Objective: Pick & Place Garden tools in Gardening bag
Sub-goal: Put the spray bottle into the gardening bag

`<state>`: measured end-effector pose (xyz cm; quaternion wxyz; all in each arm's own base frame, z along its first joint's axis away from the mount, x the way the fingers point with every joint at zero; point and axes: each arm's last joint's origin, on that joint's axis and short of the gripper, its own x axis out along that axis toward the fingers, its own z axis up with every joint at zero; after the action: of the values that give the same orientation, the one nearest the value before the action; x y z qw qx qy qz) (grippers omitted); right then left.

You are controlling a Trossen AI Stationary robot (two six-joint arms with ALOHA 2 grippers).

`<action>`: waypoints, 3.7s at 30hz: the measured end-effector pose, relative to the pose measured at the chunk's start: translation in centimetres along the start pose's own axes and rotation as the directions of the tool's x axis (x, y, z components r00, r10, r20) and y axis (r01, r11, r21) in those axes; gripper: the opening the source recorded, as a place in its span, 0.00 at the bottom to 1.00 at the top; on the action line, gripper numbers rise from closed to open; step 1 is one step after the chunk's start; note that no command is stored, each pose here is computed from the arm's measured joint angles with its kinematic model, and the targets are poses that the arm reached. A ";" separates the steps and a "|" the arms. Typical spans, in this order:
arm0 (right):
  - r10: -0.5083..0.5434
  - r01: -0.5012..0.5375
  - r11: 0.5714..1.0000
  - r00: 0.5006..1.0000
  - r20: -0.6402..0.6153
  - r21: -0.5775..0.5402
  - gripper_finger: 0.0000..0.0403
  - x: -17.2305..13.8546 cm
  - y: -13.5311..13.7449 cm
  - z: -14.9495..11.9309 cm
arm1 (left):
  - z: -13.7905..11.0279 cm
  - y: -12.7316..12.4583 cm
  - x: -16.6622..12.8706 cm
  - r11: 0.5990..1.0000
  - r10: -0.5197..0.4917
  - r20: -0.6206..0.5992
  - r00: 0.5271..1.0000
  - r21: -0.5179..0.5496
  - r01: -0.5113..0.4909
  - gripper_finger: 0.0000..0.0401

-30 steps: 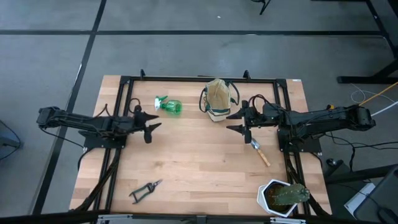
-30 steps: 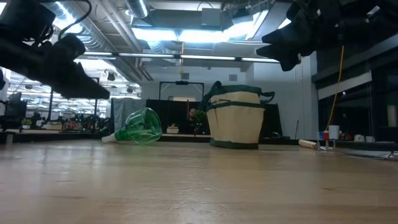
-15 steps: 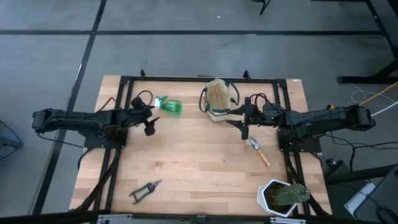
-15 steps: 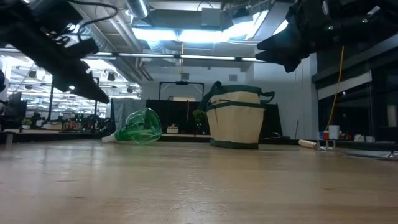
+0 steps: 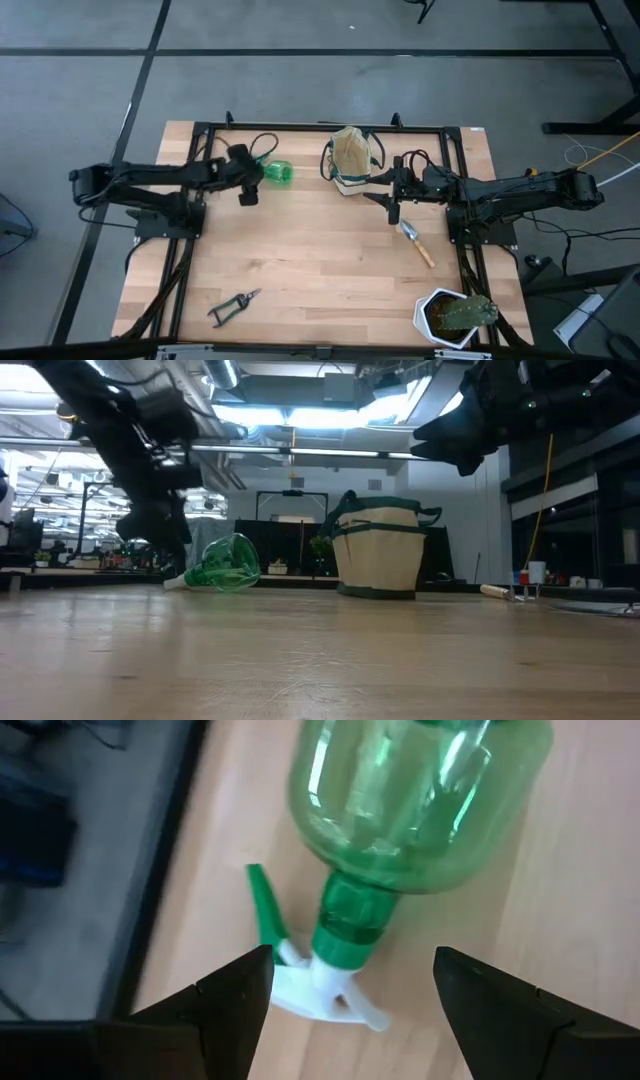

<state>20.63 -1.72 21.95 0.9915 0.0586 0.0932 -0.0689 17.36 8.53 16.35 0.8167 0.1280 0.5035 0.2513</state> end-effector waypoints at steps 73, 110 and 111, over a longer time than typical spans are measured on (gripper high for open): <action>-0.003 0.003 1.000 0.999 -0.053 -0.003 0.53 1.4 -0.1 -1.2 | 9.5 -4.2 -2.6 0.972 0.004 0.781 0.624 -0.149 0.180 0.37; 0.466 -0.466 0.881 0.885 -0.016 -0.084 0.53 7.7 3.2 6.3 | 10.4 -10.1 -11.5 0.801 -0.332 0.939 -0.084 0.328 0.502 0.37; 0.470 -0.470 0.877 0.882 -0.018 -0.099 0.53 8.0 3.3 6.3 | 10.4 -10.1 -11.6 0.800 -0.334 0.939 -0.088 0.331 0.500 0.37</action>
<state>30.07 -0.29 26.93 0.9806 0.0292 0.0765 0.1782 25.19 -5.75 25.24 0.9720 0.0474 -0.1837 -0.1385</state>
